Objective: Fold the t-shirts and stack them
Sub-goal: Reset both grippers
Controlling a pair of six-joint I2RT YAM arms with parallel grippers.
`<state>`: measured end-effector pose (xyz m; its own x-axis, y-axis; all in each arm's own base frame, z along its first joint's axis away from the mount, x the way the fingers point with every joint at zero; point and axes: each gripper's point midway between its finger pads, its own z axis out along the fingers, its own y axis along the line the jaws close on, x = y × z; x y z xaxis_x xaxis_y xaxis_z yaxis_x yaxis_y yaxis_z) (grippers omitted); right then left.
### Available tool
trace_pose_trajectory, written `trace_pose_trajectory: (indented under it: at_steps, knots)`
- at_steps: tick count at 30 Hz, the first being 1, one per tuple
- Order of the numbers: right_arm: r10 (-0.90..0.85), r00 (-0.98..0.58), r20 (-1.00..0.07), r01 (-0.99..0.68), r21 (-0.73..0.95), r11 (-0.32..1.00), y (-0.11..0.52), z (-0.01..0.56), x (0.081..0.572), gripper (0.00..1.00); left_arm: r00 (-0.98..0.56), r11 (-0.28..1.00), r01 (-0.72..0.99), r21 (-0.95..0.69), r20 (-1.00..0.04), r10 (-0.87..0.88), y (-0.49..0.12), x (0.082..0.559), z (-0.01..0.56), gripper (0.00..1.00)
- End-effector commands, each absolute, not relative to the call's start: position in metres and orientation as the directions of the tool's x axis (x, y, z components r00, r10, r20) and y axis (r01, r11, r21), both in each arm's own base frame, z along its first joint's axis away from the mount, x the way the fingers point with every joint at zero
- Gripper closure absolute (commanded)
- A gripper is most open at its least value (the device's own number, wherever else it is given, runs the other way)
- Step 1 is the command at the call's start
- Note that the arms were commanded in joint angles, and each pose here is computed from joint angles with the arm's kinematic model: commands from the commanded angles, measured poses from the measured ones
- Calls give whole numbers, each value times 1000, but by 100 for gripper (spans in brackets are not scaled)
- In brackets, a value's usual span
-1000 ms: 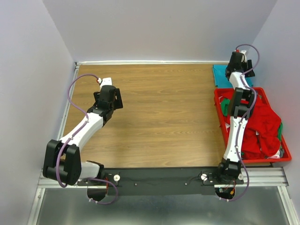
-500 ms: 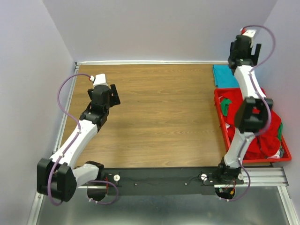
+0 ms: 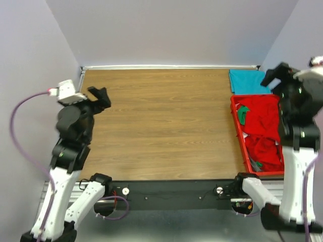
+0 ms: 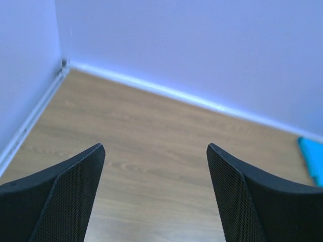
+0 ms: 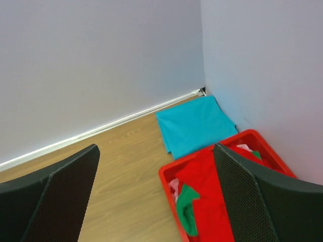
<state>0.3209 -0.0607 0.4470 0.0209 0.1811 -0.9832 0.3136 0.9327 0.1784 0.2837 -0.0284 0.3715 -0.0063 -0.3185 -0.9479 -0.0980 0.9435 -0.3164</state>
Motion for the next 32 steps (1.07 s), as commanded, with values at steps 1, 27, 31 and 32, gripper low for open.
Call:
trace_pose_trajectory:
  at_steps: [1, 27, 31, 32]
  knots:
    - [207, 89, -974, 234, 222, 947, -40, 451, 247, 0, 102, 922, -136, -363, -931, -352, -2, 234, 412, 8]
    - [118, 272, -955, 149, 163, 975, -30, 417, 158, 0, 366, 833, -61, -549, -789, -494, 23, 177, 410, 5]
    - [102, 280, -954, 146, 147, 978, -29, 417, 158, 0, 377, 835, -67, -546, -789, -485, 25, 179, 408, 5]
    - [93, 276, -957, 144, 137, 980, -29, 416, 158, 0, 381, 837, -70, -543, -790, -481, 26, 179, 409, 5]
